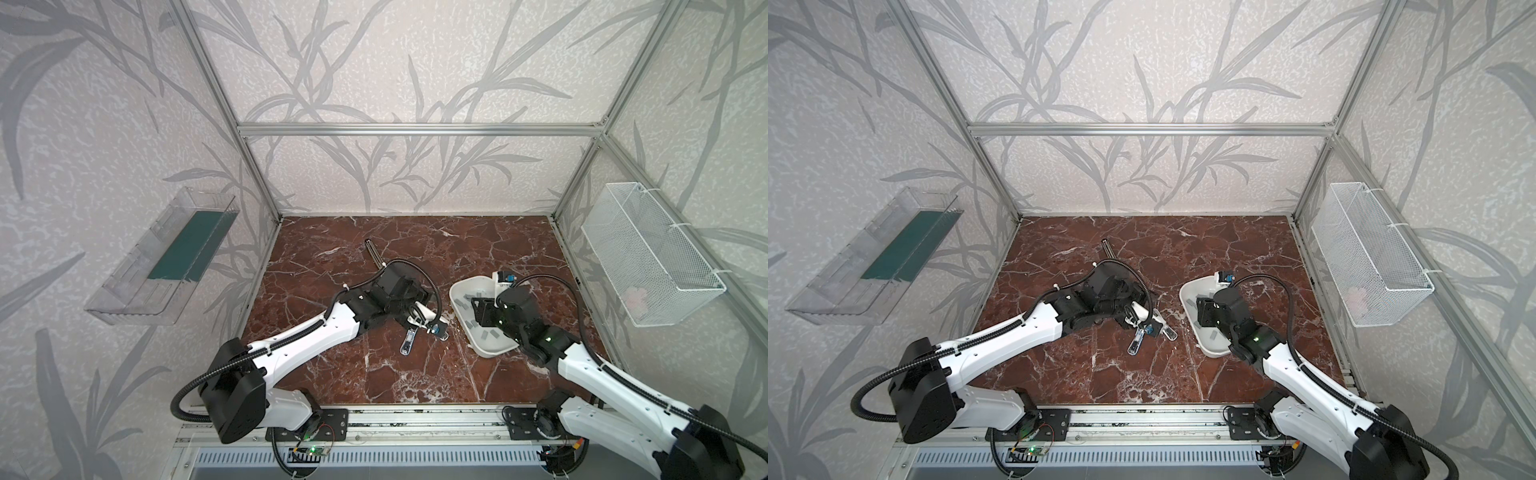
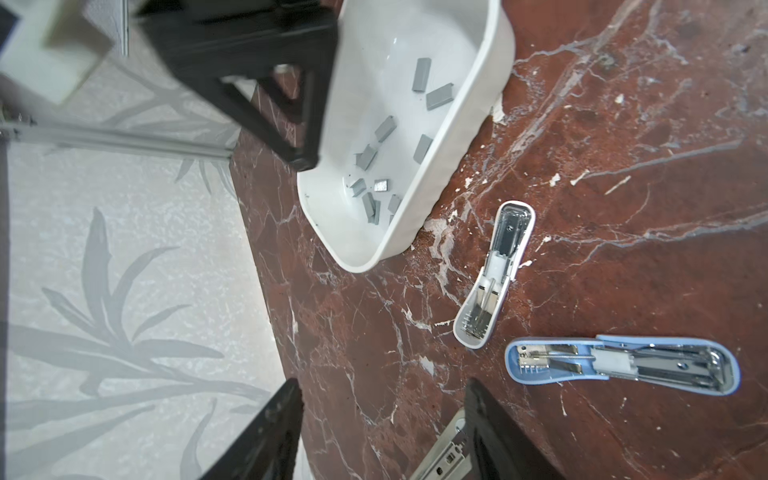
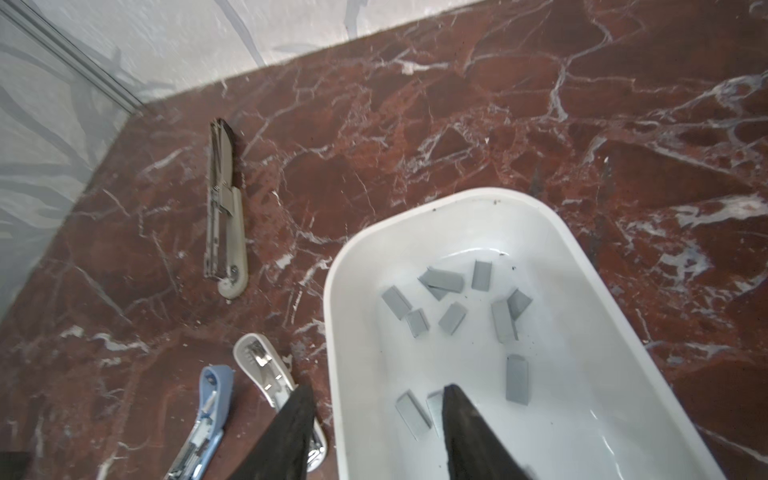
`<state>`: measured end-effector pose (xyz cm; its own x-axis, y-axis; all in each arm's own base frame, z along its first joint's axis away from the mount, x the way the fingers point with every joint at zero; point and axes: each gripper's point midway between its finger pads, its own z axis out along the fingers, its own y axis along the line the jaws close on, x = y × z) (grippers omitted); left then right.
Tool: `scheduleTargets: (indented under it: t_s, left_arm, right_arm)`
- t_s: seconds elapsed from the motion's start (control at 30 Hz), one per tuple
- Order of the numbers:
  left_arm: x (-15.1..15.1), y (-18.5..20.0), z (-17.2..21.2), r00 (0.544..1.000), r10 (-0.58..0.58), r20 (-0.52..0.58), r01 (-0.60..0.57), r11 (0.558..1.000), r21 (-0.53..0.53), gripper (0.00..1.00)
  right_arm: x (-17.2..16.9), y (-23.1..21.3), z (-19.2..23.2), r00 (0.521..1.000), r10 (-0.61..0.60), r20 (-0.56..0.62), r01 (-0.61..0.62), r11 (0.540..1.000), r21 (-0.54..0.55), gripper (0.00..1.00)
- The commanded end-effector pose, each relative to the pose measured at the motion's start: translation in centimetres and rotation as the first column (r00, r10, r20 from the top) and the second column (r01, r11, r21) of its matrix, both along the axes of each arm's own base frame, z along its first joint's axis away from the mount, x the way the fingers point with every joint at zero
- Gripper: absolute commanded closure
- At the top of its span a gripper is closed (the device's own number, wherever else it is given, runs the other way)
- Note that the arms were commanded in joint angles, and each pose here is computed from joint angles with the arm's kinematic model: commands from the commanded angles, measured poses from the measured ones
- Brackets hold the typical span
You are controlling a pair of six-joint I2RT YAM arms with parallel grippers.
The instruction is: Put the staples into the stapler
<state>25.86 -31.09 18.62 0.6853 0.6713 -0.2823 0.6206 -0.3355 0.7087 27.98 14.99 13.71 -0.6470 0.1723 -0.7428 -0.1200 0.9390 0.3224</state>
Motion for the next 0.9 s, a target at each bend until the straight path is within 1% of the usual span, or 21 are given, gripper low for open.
scheduleTargets:
  t_s: [0.0,0.03,0.07,0.1,0.13,0.17,0.23,0.27,0.3,0.33,0.37,0.43,0.47,0.5,0.57,0.6,0.67,0.7,0.73,0.8,0.87]
  left_arm:
    - [2.0,-0.6,3.2,0.983,0.164,-0.078,-0.171,0.98,-0.103,0.36]
    - [2.2,-0.7,3.4,0.977,0.192,-0.094,-0.202,0.973,-0.113,0.36]
    - [2.4,-0.8,3.7,0.963,0.249,-0.104,-0.262,0.956,-0.132,0.22]
    - [2.8,-1.0,4.4,0.943,0.314,-0.111,-0.331,0.925,-0.187,0.01]
    - [4.0,-1.1,5.9,0.898,0.415,-0.145,-0.439,0.84,-0.318,0.01]
    - [4.8,-0.7,7.7,0.845,0.489,-0.215,-0.53,0.712,-0.46,0.01]
    - [4.3,0.6,8.7,0.788,0.509,-0.347,-0.604,0.531,-0.594,0.01]
    - [3.8,1.5,8.8,0.751,0.49,-0.443,-0.651,0.431,-0.625,0.01]
    - [3.5,2.7,8.6,0.701,0.479,-0.529,-0.703,0.338,-0.625,0.01]
    - [3.4,4.2,8.0,0.629,0.469,-0.619,-0.765,0.233,-0.601,0.01]
    - [3.1,5.4,7.4,0.579,0.446,-0.683,-0.802,0.159,-0.576,0.01]
    - [2.3,7.1,5.9,0.498,0.4,-0.769,-0.856,0.089,-0.509,0.01]
    - [1.9,7.5,5.2,0.46,0.367,-0.809,-0.882,0.08,-0.465,0.01]
    - [1.4,7.5,4.4,0.436,0.344,-0.832,-0.897,0.091,-0.433,0.01]
    - [1.0,8.0,2.5,0.365,0.337,-0.868,-0.928,0.065,-0.366,0.01]
    - [0.9,8.5,1.6,0.332,0.34,-0.88,-0.94,0.039,-0.34,0.01]
    - [1.3,9.9,-0.4,0.24,0.333,-0.912,-0.957,-0.078,-0.281,0.01]
    - [1.5,10.5,-1.0,0.204,0.329,-0.922,-0.958,-0.128,-0.258,0.01]
    - [1.6,10.9,-1.7,0.166,0.332,-0.929,-0.96,-0.161,-0.229,0.01]
    - [1.6,11.5,-2.8,0.099,0.355,-0.93,-0.963,-0.201,-0.179,0.01]
    - [1.7,12.7,-4.2,0.014,0.34,-0.94,-0.948,-0.295,-0.12,0.01]
  right_arm:
    - [0.0,0.2,-0.4,0.999,0.007,-0.041,-0.007,1.0,-0.008,0.51]
    - [-0.1,0.2,-0.9,0.998,0.008,-0.054,-0.009,1.0,-0.017,0.51]
    - [-0.2,-0.1,-1.3,0.998,-0.004,-0.069,0.002,1.0,-0.025,0.53]
    - [-0.3,-0.4,-1.7,0.997,-0.02,-0.08,0.017,0.999,-0.037,0.54]
    - [-0.4,-0.8,-2.0,0.996,-0.037,-0.087,0.033,0.998,-0.049,0.55]
    - [-0.4,-1.0,-2.4,0.995,-0.05,-0.089,0.046,0.998,-0.054,0.55]
    - [-0.6,-1.1,-2.9,0.994,-0.052,-0.091,0.048,0.998,-0.051,0.55]
    - [-0.7,-1.1,-3.2,0.994,-0.051,-0.099,0.046,0.998,-0.049,0.55]
    - [-0.9,-1.0,-3.5,0.993,-0.046,-0.108,0.041,0.998,-0.047,0.56]
    - [-1.1,-0.9,-3.8,0.992,-0.039,-0.122,0.033,0.998,-0.049,0.56]
    - [-1.3,-0.9,-4.2,0.99,-0.036,-0.136,0.03,0.998,-0.047,0.57]
    - [-1.8,-0.8,-4.7,0.986,-0.029,-0.163,0.022,0.999,-0.048,0.59]
    - [-2.0,-0.7,-4.9,0.984,-0.024,-0.176,0.016,0.999,-0.046,0.6]
    - [-2.2,-0.7,-5.1,0.983,-0.022,-0.183,0.014,0.999,-0.045,0.6]
    - [-2.7,-0.7,-5.4,0.981,-0.023,-0.192,0.014,0.999,-0.045,0.61]
    - [-2.9,-0.8,-5.5,0.98,-0.028,-0.197,0.019,0.999,-0.048,0.62]
    - [-3.3,-1.2,-5.9,0.978,-0.045,-0.203,0.032,0.997,-0.063,0.62]
    - [-3.5,-1.5,-6.1,0.977,-0.051,-0.208,0.036,0.996,-0.076,0.63]
    - [-3.6,-1.8,-6.2,0.975,-0.062,-0.213,0.044,0.995,-0.09,0.64]
    - [-3.9,-2.6,-6.5,0.966,-0.114,-0.232,0.091,0.99,-0.11,0.66]
    - [-4.2,-3.1,-6.9,0.96,-0.137,-0.245,0.109,0.986,-0.126,0.67]
